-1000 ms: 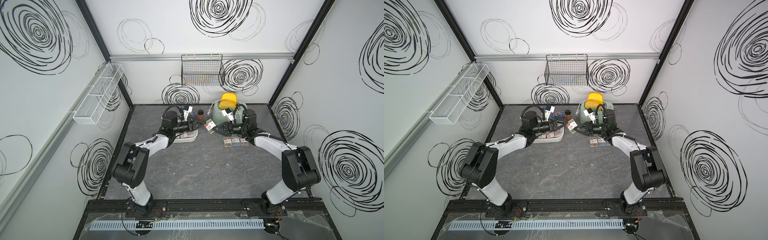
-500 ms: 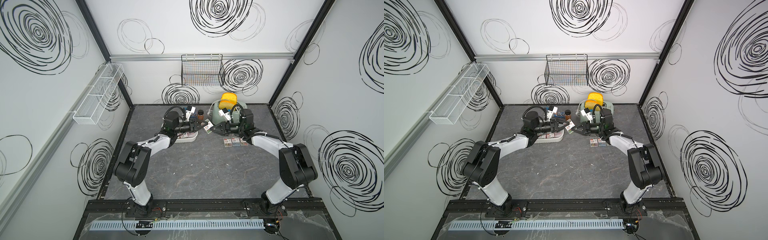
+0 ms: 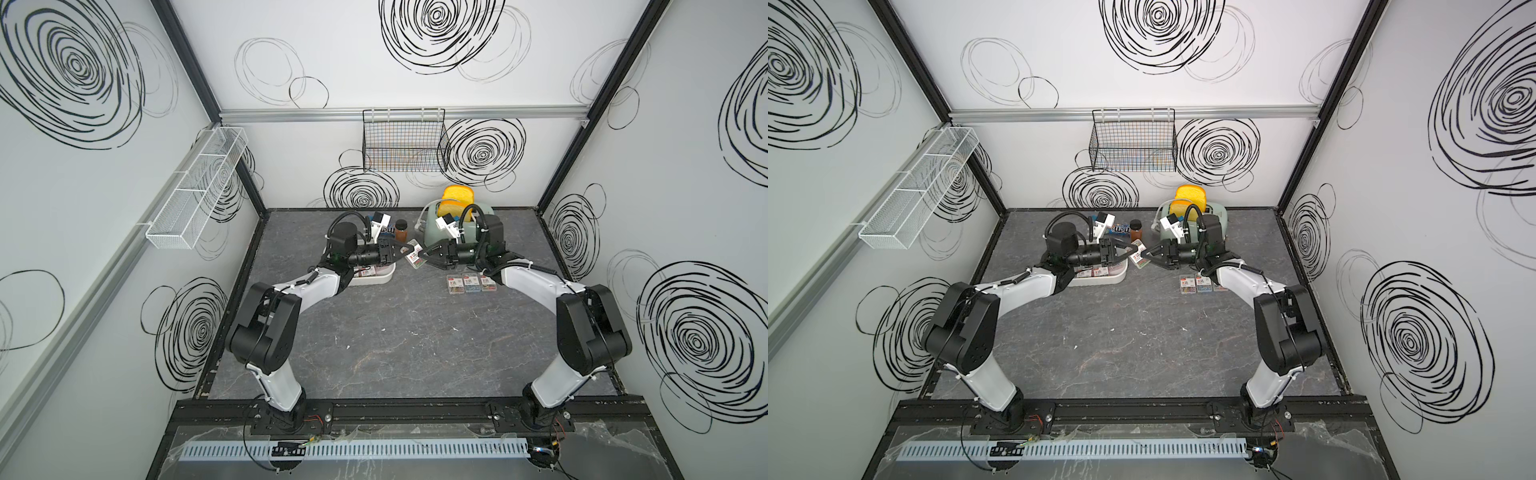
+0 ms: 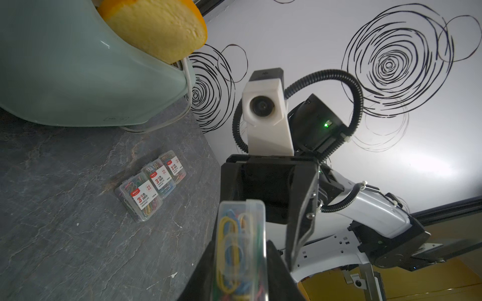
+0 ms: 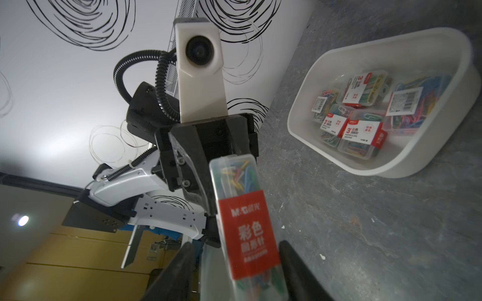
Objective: Take the paper clips out of the storage box
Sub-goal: Place the boxed paper clips at the center of the board.
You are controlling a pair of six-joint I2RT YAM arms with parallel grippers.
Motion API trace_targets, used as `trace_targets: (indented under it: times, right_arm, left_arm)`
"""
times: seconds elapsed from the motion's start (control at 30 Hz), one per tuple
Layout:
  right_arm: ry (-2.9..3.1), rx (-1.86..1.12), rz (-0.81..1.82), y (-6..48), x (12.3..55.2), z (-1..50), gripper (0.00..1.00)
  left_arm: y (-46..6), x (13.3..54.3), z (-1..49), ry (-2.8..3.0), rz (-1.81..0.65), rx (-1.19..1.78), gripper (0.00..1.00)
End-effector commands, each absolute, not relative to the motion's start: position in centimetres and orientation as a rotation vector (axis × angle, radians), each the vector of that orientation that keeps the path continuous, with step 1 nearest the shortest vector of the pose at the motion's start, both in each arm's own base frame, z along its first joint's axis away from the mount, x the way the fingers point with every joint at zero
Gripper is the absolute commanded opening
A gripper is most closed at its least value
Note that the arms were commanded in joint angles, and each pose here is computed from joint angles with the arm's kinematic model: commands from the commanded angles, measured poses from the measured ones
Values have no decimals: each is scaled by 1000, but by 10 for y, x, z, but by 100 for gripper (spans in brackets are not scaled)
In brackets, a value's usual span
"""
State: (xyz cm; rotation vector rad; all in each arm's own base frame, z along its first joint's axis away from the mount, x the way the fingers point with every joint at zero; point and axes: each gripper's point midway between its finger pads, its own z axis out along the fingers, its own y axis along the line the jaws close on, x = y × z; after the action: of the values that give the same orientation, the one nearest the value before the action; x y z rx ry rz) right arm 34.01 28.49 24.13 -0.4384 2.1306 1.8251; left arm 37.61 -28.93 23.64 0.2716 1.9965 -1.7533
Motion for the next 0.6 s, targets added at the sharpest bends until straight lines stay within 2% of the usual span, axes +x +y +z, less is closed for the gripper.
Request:
trace_targets:
  times: [0.0, 0.13, 0.37, 0.57]
  right_arm:
    - [2135, -494, 1714, 282, 345, 248, 76]
    - [2196, -525, 1467, 274, 353, 247, 84]
    - [2303, -621, 816, 267, 361, 211, 85]
    - [2245, -628, 712, 272, 357, 214, 85]
  left_arm:
    - [-290, 382, 243, 1989, -1721, 292, 22]
    - [-292, 389, 233, 2086, -1664, 235, 23]
    - [-308, 391, 225, 2183, -1618, 170, 23]
    - [-322, 384, 220, 2219, -1618, 162, 23]
